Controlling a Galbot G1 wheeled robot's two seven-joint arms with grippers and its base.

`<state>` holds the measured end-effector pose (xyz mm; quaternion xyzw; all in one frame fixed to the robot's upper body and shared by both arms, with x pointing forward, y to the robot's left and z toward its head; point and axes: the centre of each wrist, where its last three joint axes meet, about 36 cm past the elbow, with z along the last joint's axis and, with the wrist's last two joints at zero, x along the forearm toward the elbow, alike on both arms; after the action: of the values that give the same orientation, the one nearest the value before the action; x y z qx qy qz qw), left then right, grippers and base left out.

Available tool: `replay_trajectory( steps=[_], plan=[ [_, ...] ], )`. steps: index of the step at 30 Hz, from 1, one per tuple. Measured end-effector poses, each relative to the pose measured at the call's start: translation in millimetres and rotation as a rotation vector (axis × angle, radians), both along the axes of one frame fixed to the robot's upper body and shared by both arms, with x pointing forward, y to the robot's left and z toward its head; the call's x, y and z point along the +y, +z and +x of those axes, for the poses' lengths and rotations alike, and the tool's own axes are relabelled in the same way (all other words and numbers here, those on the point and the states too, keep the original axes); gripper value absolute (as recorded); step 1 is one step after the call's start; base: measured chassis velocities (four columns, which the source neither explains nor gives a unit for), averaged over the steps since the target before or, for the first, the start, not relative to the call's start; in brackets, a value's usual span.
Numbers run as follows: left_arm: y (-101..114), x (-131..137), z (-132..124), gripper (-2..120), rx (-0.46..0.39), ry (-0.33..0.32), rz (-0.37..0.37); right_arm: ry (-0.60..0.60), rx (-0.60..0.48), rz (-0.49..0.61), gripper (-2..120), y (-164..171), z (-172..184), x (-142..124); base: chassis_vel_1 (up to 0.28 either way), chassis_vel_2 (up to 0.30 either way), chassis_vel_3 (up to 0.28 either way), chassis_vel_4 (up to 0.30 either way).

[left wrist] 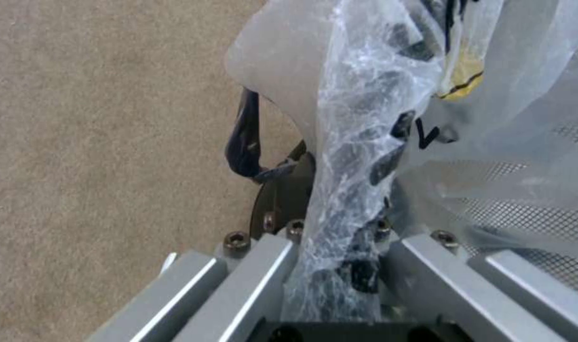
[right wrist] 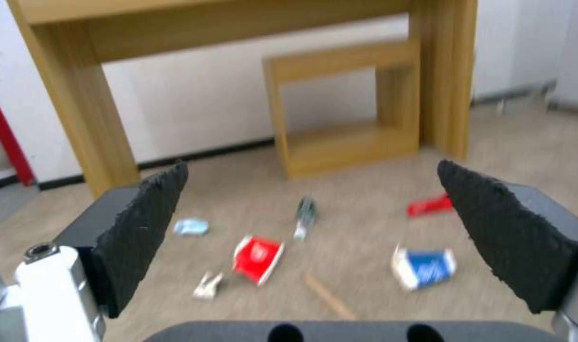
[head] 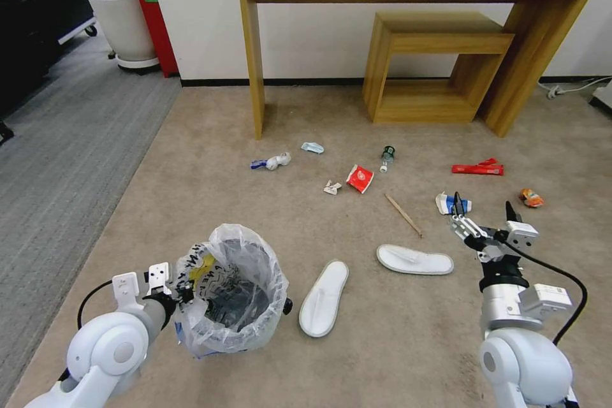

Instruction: Pick up the trash bin and place the garbage on the floor into it.

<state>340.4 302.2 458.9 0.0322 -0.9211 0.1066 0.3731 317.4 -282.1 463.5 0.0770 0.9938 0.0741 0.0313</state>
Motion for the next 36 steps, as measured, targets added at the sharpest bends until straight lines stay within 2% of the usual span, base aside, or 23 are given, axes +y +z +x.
replay_trajectory(
  steps=[2,4,6,8,9,10,12,14,15,18,20,24,30,32,34,36],
  plan=[
    [-0.4,0.1,-0.3,0,0.001,0.000,0.001,0.002,0.025,0.026,100,2.1,1.5,1.6,0.000,0.000,0.000,0.000],
    [-1.5,0.4,-1.1,0,0.005,0.001,0.003,0.007,0.154,0.121,100,6.7,6.1,8.2,0.000,0.000,0.000,0.000],
    [-1.6,0.5,-1.2,0,0.005,0.001,0.003,0.007,0.170,0.131,100,7.0,6.5,8.8,0.000,0.000,0.000,0.000],
    [-1.6,0.9,-1.0,0,0.004,0.002,0.004,0.012,0.362,0.257,100,8.0,11.7,17.5,0.000,0.000,0.000,0.000],
    [-1.7,1.0,-1.0,0,0.004,0.002,0.004,0.016,0.406,0.284,100,6.9,13.4,19.0,0.000,0.000,0.000,0.000],
    [-1.7,1.0,-1.0,0,0.004,0.002,0.004,0.016,0.406,0.284,100,6.9,13.4,19.0,0.000,0.000,0.000,0.000],
    [-2.8,1.6,-1.0,0,0.005,0.005,0.004,0.020,0.559,0.339,100,-6.4,22.7,29.0,0.000,0.000,0.000,0.000],
    [-3.1,1.7,-1.0,0,0.005,0.006,0.005,0.021,0.586,0.343,100,-8.7,24.5,31.3,0.000,0.000,0.000,0.000],
    [-4.0,1.7,-0.9,0,0.006,0.008,0.004,0.025,0.659,0.348,100,-14.2,29.8,37.9,0.000,0.000,0.000,0.000],
    [-5.0,1.6,-0.7,0,0.008,0.010,0.002,0.037,0.722,0.346,100,-19.3,35.1,45.6,0.000,0.000,0.000,0.000],
    [-9.3,0.9,-0.1,0,0.010,0.017,-0.003,0.059,0.852,0.305,100,-31.9,54.3,59.5,0.000,0.000,0.000,0.000],
    [-13.9,-0.5,0.8,0,0.013,0.023,-0.008,0.079,0.910,0.257,100,-46.8,71.9,70.0,0.000,0.000,0.000,0.000],
    [-18.1,-0.4,1.5,0,0.018,0.033,-0.009,0.110,0.948,0.246,100,-58.8,90.0,83.9,0.000,0.000,0.000,0.000],
    [-19.0,0.3,1.4,0,0.018,0.040,-0.010,0.141,0.982,0.232,100,-73.1,103.6,104.0,0.000,0.000,0.000,0.000],
    [-19.1,0.4,1.3,0,0.018,0.042,-0.010,0.146,0.987,0.233,100,-75.6,106.1,108.4,0.000,0.000,0.000,0.000],
    [-20.5,0.5,0.7,0,0.021,0.048,-0.009,0.166,1.014,0.242,100,-88.3,115.7,129.8,0.000,0.000,0.000,0.000]
  ],
)
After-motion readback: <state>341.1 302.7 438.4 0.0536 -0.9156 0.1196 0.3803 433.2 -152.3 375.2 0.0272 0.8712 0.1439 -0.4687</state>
